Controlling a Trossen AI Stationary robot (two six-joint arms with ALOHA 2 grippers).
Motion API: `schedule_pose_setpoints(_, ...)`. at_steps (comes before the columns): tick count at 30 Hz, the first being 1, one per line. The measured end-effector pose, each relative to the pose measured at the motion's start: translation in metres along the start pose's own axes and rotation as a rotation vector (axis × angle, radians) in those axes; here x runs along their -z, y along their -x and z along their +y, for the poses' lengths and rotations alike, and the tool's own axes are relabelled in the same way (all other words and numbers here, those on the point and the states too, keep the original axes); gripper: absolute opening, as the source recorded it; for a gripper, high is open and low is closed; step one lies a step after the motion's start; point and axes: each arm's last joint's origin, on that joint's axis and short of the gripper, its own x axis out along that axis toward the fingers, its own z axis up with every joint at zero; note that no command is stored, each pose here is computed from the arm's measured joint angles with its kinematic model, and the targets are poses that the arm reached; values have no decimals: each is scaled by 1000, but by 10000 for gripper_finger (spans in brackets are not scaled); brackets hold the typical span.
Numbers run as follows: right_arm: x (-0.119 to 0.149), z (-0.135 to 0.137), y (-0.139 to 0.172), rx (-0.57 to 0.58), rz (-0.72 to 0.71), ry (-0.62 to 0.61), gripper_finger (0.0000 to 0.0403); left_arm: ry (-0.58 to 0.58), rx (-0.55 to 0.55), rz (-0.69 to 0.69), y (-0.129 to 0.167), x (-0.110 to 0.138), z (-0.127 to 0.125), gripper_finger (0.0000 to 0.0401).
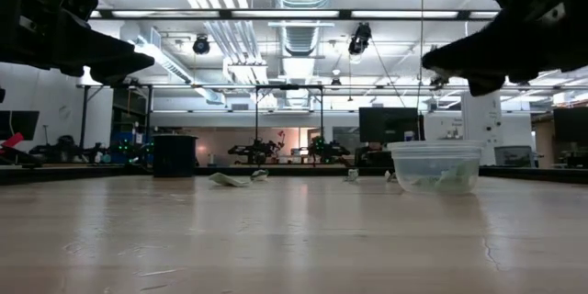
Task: Pick and place Stevia / Truvia into bins
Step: Put the white stevia packet into the right transparent container
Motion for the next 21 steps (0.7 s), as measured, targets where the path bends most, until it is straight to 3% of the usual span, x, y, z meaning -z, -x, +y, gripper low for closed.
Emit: schedule_pose_setpoints(21, 15, -36, 11, 97, 5, -28, 11, 0, -1, -2, 0, 0, 0, 212)
